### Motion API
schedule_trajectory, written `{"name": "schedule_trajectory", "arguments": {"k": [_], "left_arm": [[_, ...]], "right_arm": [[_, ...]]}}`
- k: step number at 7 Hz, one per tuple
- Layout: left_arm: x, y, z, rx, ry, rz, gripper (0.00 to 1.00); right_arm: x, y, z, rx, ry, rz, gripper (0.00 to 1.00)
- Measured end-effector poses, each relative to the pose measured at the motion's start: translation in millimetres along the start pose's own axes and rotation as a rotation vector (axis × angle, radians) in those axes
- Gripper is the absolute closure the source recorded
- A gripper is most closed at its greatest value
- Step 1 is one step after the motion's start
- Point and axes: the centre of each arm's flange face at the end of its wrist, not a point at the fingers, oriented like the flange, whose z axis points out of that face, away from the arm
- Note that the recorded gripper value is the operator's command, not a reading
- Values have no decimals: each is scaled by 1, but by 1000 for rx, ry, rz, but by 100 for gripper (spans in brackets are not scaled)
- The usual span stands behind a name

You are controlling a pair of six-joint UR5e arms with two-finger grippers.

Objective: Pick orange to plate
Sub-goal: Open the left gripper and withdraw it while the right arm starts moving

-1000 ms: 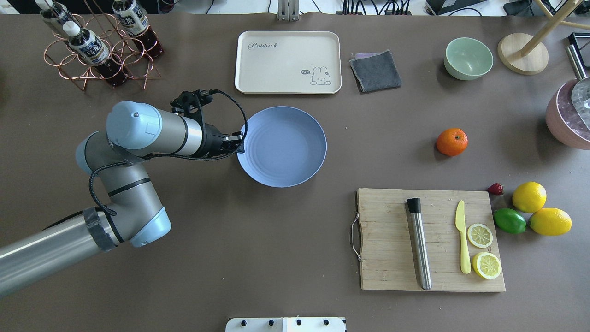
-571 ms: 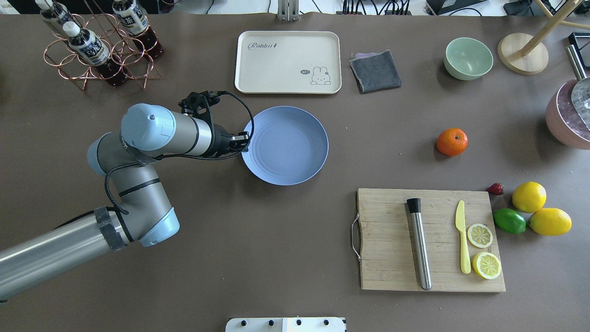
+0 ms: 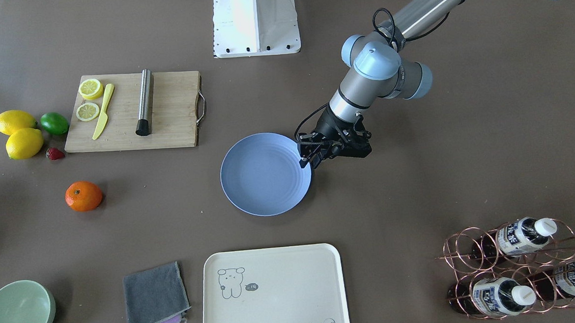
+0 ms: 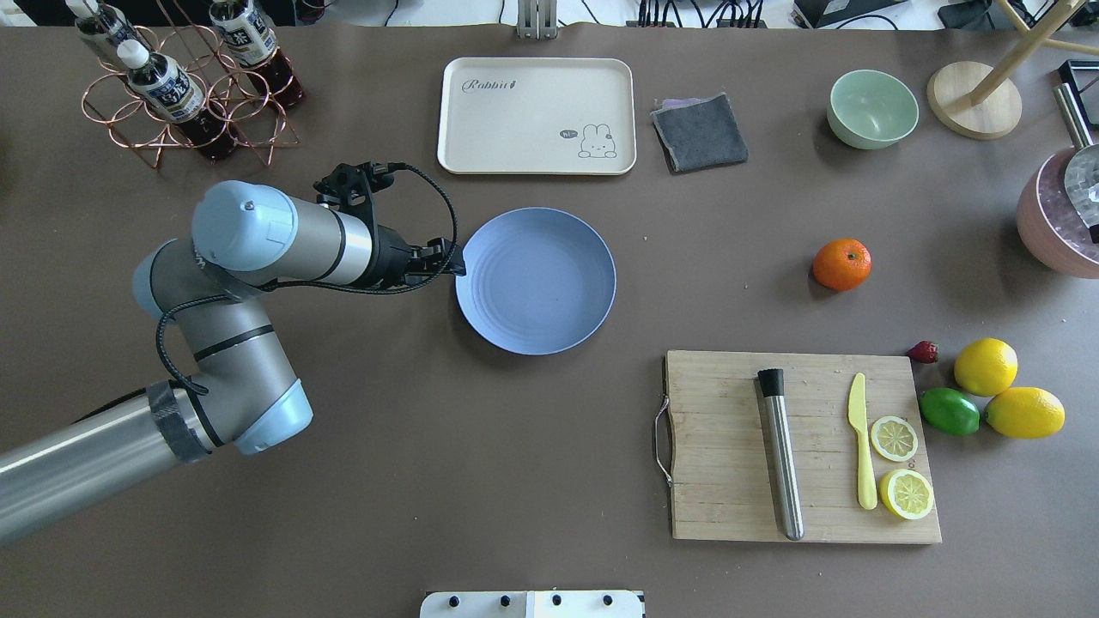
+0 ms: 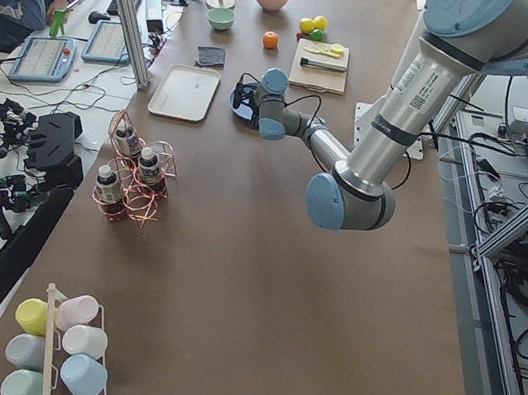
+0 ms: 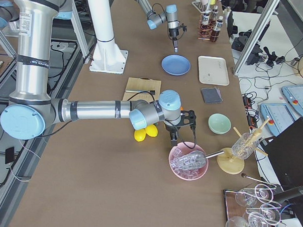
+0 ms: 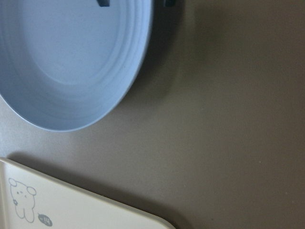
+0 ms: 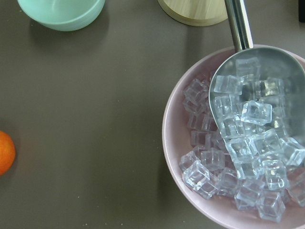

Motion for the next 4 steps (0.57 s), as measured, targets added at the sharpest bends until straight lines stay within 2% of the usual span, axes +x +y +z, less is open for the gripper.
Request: {"name": "schedule_trajectory", "arguments": {"k": [2,4], "left_arm": [[-104,-55,-82,-26,-45,89,2],[-242,-96,-189,-38,-114,221,2]], "right_arm": [[-54,-22,15,1,-5,51,0],[-132,-44,45,4,19,98,0]]}}
